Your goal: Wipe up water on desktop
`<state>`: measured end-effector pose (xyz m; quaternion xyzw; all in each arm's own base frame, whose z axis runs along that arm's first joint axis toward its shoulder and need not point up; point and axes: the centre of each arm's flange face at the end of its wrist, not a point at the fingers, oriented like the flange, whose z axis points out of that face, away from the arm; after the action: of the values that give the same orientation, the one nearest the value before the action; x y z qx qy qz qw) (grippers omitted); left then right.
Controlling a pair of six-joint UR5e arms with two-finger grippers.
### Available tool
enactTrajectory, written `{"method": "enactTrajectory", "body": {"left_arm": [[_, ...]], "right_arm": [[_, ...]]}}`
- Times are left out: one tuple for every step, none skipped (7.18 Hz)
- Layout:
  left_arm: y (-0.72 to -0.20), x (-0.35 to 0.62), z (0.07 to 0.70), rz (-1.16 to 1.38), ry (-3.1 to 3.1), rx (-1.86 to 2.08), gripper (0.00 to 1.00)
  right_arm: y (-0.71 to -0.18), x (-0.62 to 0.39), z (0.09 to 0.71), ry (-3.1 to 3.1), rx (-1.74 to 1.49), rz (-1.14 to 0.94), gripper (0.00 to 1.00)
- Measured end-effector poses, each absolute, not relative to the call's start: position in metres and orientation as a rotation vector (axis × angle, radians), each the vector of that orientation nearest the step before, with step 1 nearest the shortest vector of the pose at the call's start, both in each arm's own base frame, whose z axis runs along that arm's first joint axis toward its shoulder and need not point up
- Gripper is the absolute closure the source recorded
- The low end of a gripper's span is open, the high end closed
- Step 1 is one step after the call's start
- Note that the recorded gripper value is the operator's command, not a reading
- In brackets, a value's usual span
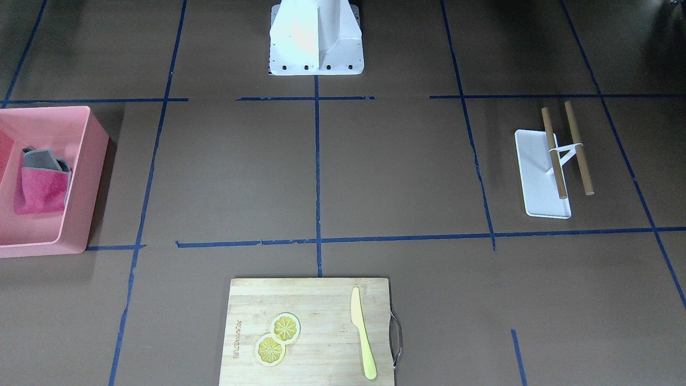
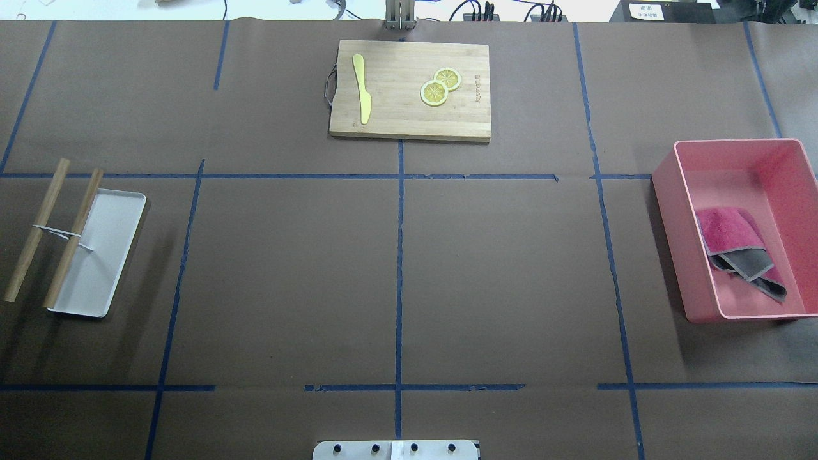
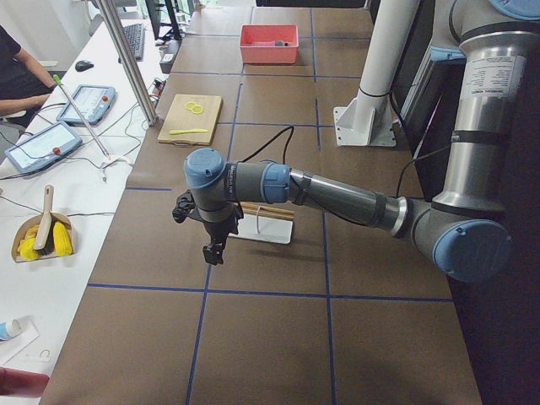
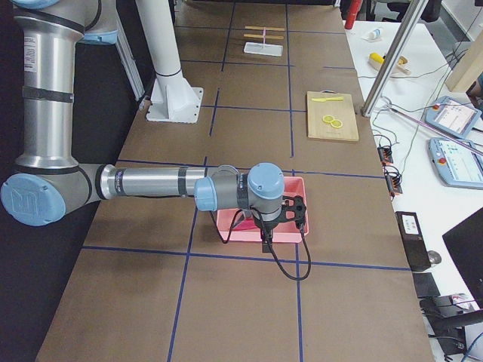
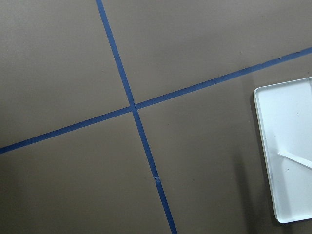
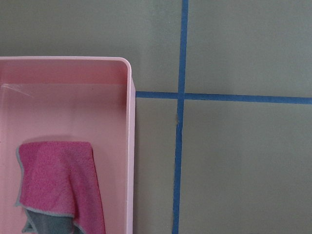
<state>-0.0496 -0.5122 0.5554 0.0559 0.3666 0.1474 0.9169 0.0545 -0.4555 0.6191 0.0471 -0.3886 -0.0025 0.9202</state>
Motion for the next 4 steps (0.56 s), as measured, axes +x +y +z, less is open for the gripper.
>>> {"method": "enactTrajectory", "body": {"left_arm": [[-0.513,-0.050,0.555,0.304,0.753,0.116,0.00],[-0.513,-0.049,0.556,0.304,0.754,0.115,0.00],[-0.513,-0.049,0.560,0.301,0.755,0.108,0.00],[-0.512,-0.049,0.567,0.296,0.758,0.095,0.00]], "right_arm": [[-0.456,0.054,0.619,-0.799,0.097,-0.005,0.00],[-0.456,0.054,0.620,-0.799,0.095,-0.005,0.00],[-0.455,0.054,0.623,-0.799,0.089,-0.004,0.00],[-0.455,0.054,0.629,-0.800,0.080,-0.003,0.00]]}}
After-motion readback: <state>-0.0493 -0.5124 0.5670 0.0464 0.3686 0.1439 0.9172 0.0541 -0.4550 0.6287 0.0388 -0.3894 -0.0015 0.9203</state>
